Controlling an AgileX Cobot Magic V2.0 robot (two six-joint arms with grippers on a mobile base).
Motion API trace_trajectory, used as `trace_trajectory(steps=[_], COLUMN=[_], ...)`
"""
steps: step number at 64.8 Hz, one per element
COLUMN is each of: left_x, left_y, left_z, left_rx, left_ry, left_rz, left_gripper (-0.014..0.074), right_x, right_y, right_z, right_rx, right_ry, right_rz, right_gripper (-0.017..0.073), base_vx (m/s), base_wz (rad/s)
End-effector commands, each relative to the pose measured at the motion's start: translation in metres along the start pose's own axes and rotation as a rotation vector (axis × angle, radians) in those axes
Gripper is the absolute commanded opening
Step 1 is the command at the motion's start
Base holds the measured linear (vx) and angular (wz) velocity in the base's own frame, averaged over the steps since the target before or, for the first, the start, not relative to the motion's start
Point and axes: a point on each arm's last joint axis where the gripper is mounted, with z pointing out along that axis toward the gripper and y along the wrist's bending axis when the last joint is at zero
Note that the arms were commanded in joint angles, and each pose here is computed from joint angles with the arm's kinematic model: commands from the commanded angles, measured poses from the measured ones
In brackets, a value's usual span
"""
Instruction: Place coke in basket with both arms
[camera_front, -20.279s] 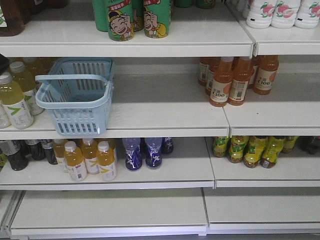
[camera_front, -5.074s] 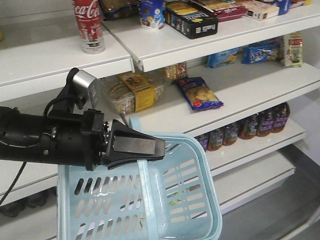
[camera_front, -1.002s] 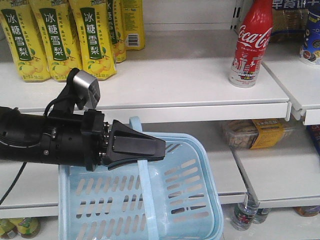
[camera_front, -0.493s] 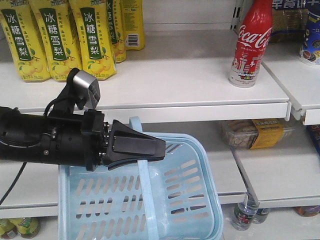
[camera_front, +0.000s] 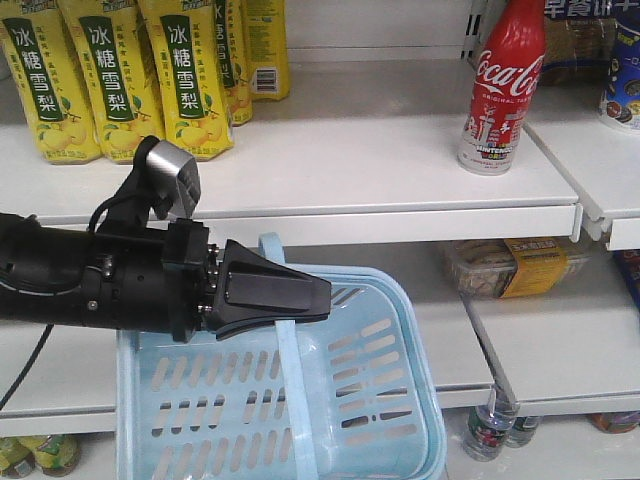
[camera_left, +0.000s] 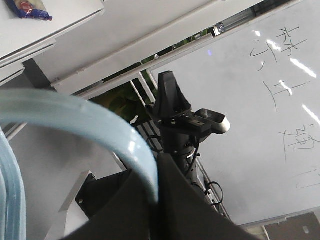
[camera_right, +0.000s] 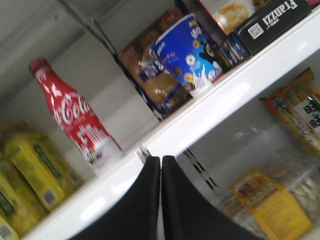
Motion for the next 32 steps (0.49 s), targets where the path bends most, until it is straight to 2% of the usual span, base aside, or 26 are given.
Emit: trace_trajectory(steps=[1, 5, 11, 15, 18, 25, 32], left_x=[-0.003, -0.003, -0.003, -0.003, -0.003, -0.003, -0.003], left_y=[-0.027, -0.027, -0.027, -0.027, -0.027, -0.027, -0.027], left_z=[-0.003, -0.003, -0.003, -0.003, -0.003, -0.003, -0.003], left_rx=[0.128, 0.128, 0.13, 0.129, 0.129, 0.129, 0.129], left_ry=[-0.025, -0.025, -0.027, -0.026, -0.026, -0.026, -0.026], left_rz=[0.032, 0.032, 0.031, 0.031, 0.031, 0.031, 0.031], left_gripper=[-0.0007, -0.0007, -0.0008, -0.0008, -0.0008, -0.0008, -0.0008], right_x=[-0.016, -0.022, -0.036, -0.05, -0.057, -0.073, -0.079], right_y=[0.01, 0.021, 0.042, 0.059, 0.066, 0.086, 0.1], right_z=[-0.002, -0.001, 0.002, 0.004, 0.006, 0.015, 0.029], right_rx=[-0.071, -0.107, -0.15, -0.183, -0.198, -0.263, -0.323], right_ry=[-0.12, -0.087, -0.002, 0.032, 0.051, 0.1, 0.15], right_rz=[0.071, 0.005, -0.133, -0.224, -0.264, -0.33, -0.391], right_gripper=[-0.0004, -0.0004, 0.0004, 0.0031, 0.0062, 0.0196, 0.041], base_vx=[0.0, 0.0, 0.0, 0.0, 0.0, 0.0, 0.0], base_wz=[0.0, 0.0, 0.0, 0.0, 0.0, 0.0, 0.0])
